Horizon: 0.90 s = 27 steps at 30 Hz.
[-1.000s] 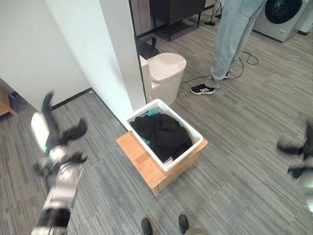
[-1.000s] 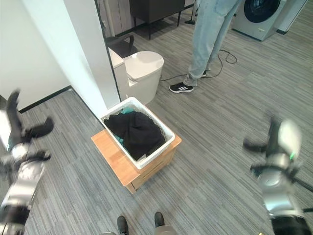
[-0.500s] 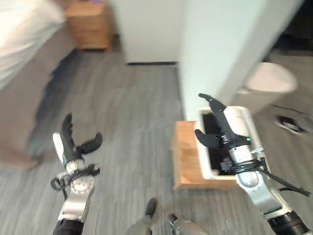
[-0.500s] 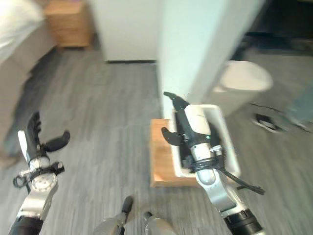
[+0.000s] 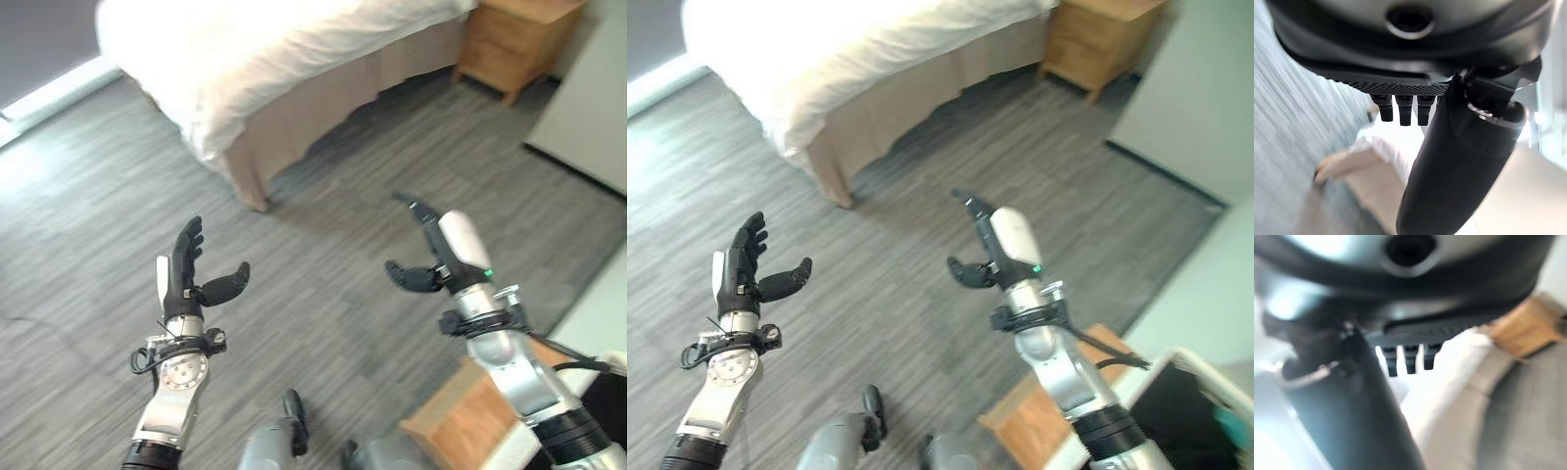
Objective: Pick up bed clothes into laundry basket.
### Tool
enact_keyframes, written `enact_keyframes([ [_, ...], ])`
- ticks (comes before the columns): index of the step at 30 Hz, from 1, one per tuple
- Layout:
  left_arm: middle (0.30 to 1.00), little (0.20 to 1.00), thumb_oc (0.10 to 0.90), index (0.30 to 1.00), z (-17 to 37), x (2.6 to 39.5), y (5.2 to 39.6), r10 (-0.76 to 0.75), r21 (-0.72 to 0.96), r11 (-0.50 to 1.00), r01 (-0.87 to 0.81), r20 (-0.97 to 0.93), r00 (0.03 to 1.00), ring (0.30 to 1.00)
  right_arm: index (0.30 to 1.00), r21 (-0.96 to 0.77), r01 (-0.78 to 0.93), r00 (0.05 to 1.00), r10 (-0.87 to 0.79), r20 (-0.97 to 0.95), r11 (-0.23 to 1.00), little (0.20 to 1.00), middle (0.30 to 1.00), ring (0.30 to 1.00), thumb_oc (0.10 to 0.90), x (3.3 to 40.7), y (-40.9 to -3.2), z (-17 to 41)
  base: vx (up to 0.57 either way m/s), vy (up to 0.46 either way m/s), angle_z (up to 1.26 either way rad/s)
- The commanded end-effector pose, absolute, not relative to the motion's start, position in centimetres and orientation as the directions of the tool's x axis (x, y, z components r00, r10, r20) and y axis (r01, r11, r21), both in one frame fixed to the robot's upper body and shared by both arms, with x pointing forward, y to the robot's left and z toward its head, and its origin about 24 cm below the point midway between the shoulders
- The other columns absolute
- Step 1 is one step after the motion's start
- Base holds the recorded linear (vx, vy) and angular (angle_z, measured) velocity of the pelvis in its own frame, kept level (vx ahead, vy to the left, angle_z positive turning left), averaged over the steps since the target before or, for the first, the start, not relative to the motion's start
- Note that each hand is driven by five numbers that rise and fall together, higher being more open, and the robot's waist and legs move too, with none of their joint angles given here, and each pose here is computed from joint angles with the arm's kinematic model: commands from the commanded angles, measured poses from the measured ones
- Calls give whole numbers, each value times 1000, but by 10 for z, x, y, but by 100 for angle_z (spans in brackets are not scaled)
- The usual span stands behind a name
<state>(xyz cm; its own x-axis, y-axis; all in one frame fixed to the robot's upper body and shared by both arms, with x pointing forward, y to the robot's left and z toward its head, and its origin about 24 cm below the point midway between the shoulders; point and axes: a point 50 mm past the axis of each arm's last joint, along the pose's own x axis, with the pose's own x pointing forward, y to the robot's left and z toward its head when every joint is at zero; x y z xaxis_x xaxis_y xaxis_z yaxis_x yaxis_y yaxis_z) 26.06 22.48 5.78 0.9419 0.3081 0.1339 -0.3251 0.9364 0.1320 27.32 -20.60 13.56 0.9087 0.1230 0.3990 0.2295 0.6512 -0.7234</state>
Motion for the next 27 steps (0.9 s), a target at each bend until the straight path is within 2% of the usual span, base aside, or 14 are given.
enact_keyframes([
  [1, 900, 900, 800, 900, 92, 254, 249, 274, 204, 921, -333, 268, 924, 900, 900, -630, 286, 840, 127, 527, 721, 900, 900, 900, 800, 280, -190, 158, 225, 391, 168],
  [5, 900, 900, 800, 900, 98, 266, 239, 233, 214, 931, -297, 278, 932, 900, 900, -631, 301, 832, 127, 541, 715, 900, 900, 900, 800, 283, -185, 161, -10, 156, 108],
  [10, 900, 900, 800, 900, 95, 264, 237, 227, 223, 930, -292, 278, 933, 900, 900, -604, 281, 815, 146, 560, 746, 900, 900, 900, 800, 285, -172, 164, 44, 127, 127],
  [15, 900, 900, 800, 900, 105, 266, 237, 197, 245, 928, -280, 317, 928, 900, 900, -606, 262, 795, 188, 577, 751, 900, 900, 900, 800, 286, -168, 174, 116, -62, 101],
  [27, 900, 900, 800, 900, 84, 247, 261, 262, 322, 888, -328, 233, 937, 900, 900, -624, 273, 866, 96, 491, 732, 900, 900, 900, 800, 276, -197, 150, 41, -30, -4],
])
